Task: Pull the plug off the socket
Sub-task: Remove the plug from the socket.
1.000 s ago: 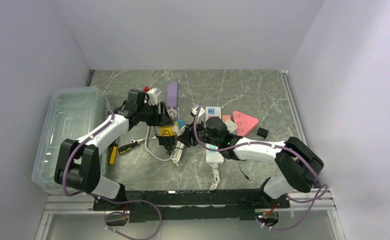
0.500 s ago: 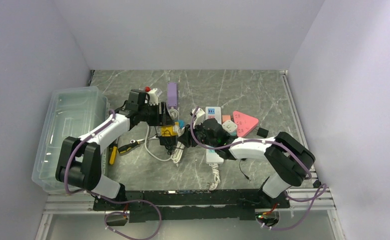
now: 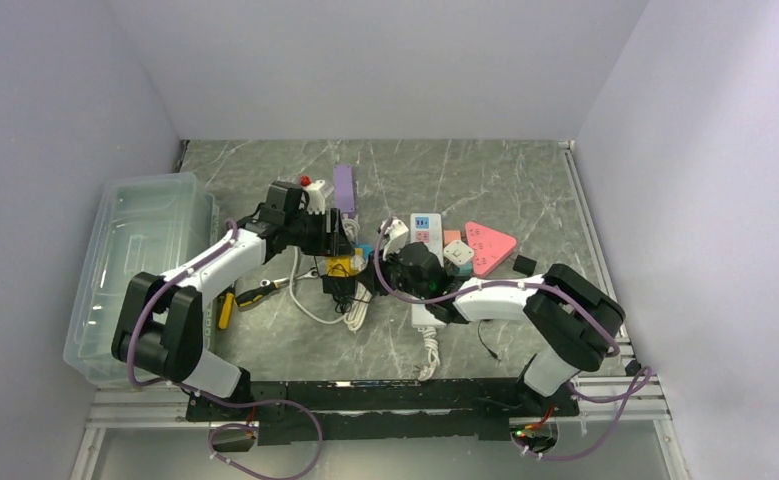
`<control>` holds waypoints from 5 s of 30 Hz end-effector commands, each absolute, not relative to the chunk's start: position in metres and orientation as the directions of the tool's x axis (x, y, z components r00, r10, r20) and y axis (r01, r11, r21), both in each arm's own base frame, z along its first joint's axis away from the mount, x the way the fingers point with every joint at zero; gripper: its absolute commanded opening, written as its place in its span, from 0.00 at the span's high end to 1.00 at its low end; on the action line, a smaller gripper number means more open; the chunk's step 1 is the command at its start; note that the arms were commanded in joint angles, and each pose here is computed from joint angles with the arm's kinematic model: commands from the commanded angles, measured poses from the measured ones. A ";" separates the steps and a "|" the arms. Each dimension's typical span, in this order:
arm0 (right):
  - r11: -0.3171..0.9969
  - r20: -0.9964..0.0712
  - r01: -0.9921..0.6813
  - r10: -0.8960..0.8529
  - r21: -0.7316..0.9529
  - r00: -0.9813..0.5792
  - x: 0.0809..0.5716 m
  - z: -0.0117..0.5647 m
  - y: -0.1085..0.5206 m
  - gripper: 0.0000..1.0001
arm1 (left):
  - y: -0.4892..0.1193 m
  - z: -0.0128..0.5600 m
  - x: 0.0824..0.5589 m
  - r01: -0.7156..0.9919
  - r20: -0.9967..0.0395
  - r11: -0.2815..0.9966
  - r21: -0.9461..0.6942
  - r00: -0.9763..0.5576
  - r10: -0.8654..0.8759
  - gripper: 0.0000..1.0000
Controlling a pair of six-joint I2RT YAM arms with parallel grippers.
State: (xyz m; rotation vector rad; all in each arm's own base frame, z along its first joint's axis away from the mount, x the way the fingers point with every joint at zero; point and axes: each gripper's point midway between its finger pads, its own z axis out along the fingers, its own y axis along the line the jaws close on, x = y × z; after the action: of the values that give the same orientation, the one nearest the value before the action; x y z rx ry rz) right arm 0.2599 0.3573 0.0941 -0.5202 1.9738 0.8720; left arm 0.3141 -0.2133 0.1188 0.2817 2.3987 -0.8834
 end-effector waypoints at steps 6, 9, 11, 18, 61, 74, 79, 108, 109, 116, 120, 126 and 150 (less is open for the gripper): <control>0.705 -0.892 -0.633 -0.002 0.319 -0.453 0.270 0.107 0.361 0.81 | -0.228 0.159 0.328 0.469 -0.674 0.709 -0.527 -0.739 -0.012 1.00; 0.704 -0.892 -0.634 -0.001 0.320 -0.452 0.269 0.108 0.359 0.98 | -0.227 0.159 0.329 0.473 -0.678 0.713 -0.518 -0.735 -0.004 1.00; 0.697 -0.896 -0.641 0.004 0.321 -0.444 0.268 0.112 0.357 1.00 | -0.226 0.160 0.329 0.484 -0.690 0.719 -0.499 -0.724 0.008 1.00; 0.589 -0.873 -0.689 0.060 0.422 -0.484 0.265 0.121 0.350 1.00 | -0.226 0.162 0.327 0.508 -0.715 0.727 -0.463 -0.698 0.033 1.00; 0.531 -0.859 -0.703 0.098 0.472 -0.502 0.261 0.135 0.347 1.00 | -0.216 0.132 0.334 0.416 -0.650 0.801 -0.431 -0.759 0.044 1.00; 0.651 -0.915 -0.687 0.028 0.322 -0.403 0.258 0.133 0.349 1.00 | -0.219 0.135 0.333 0.418 -0.644 0.792 -0.445 -0.764 0.042 1.00; 0.685 -0.911 -0.649 0.053 0.331 -0.409 0.263 0.131 0.341 1.00 | -0.224 0.165 0.329 0.517 -0.720 0.741 -0.429 -0.691 0.065 0.69; 0.393 -0.904 -0.822 0.065 0.412 -0.422 0.241 0.166 0.335 1.00 | -0.254 0.141 0.282 0.854 -0.818 0.520 0.023 -0.283 0.501 0.27; 0.392 -0.902 -0.820 0.068 0.416 -0.426 0.242 0.166 0.335 1.00 | -0.255 0.138 0.281 0.856 -0.811 0.517 0.027 -0.284 0.512 0.26; 0.388 -0.896 -0.814 0.088 0.433 -0.435 0.245 0.168 0.331 1.00 | -0.260 0.129 0.277 0.866 -0.799 0.499 0.039 -0.273 0.536 0.21; 0.385 -0.894 -0.813 0.090 0.437 -0.438 0.244 0.168 0.330 1.00 | -0.265 0.124 0.273 0.875 -0.798 0.483 0.033 -0.268 0.540 0.19; 0.379 -0.891 -0.812 0.092 0.444 -0.445 0.245 0.167 0.330 1.00 | -0.267 0.115 0.272 0.869 -0.778 0.491 0.059 -0.268 0.568 0.13; 0.358 -0.887 -0.814 0.110 0.457 -0.449 0.243 0.171 0.327 1.00 | -0.264 0.092 0.274 0.864 -0.702 0.501 0.049 -0.327 0.632 0.24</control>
State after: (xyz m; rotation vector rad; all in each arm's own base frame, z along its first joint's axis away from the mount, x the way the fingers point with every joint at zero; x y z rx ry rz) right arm 0.2413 0.3069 0.0977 -0.5754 1.9894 1.1143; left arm 0.2636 -0.2660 0.0968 1.2239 2.0536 -0.4876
